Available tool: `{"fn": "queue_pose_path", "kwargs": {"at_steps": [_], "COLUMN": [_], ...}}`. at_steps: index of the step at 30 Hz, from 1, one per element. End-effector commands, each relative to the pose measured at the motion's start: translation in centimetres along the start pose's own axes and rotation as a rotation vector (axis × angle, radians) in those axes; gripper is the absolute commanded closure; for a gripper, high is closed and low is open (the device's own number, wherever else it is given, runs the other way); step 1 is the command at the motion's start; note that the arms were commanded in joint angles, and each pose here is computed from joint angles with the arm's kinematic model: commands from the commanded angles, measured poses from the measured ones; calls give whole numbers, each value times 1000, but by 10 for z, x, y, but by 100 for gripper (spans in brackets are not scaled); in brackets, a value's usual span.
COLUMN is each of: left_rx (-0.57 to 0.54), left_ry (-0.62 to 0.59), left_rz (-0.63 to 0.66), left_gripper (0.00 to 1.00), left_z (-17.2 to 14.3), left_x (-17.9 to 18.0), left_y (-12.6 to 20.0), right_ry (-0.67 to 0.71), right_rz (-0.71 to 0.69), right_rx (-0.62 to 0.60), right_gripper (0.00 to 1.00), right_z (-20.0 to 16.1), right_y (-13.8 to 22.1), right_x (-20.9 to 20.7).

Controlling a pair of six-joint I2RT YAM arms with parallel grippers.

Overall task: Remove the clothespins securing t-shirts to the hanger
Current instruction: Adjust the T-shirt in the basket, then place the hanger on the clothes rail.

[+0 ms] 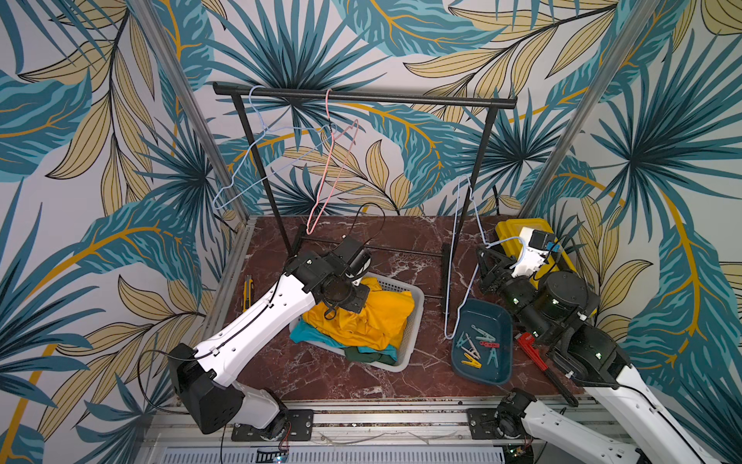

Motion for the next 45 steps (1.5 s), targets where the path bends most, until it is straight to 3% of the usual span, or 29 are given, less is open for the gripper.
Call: {"fn": "queue_pose_path", "kwargs": {"at_steps": [1,3,5,6,7,16,20,22,27,29,34,38,45], "left_rx": [122,173,185,176,158,-64,-156,-177,-235,-260,-277,-295,-306], "left_ry": [-24,-12,2,4,3,-8,-55,-29,-36,-51,-48,-44,-52], "left_rz": [-50,-80,-96,-113,-129,-419,-469,-445,-617,-643,-653,-745,-804], "left_gripper": [79,41,12,3,0,0,0,0,0,5,13,19,30], "left_z": [-16,-20,-16,-12,-7,39,57,68,102,112,122,130,127], "left_x": [-3,-7,-8,-8,-9,15,27,38,43,43,47,46,41], "left_y": [-24,-36,-38,-36,-32,22,39,40,42,45,44,48,54], "right_ry": [-19,-27,-36,-39,-41,-82,-110,-144,-247,-265,-282,-337,-331], "right_rz": [10,17,29,35,42,155,185,203,365,414,458,517,515], "right_rx": [4,22,52,72,94,265,334,376,541,588,564,608,604], "right_gripper": [100,100,100,100,100,100,100,100,100,100,100,100,100], "right_z": [-2,-5,-9,-12,-15,-41,-50,-56,-73,-76,-69,-74,-74], "right_y": [1,2,4,6,8,36,41,42,41,42,46,42,40], "right_x": [-1,-1,-2,-2,-2,-6,-5,-4,14,20,25,32,32]}}
Point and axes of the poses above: each gripper's point midway between its finger pads, its own y axis back along the fingers, its own x axis along the line the jaws close on, z = x × y, the point moved 7 cm from there along y, back along the fingers, and after that the axes turned 7 degrees about -y, right-handed, at the moved point
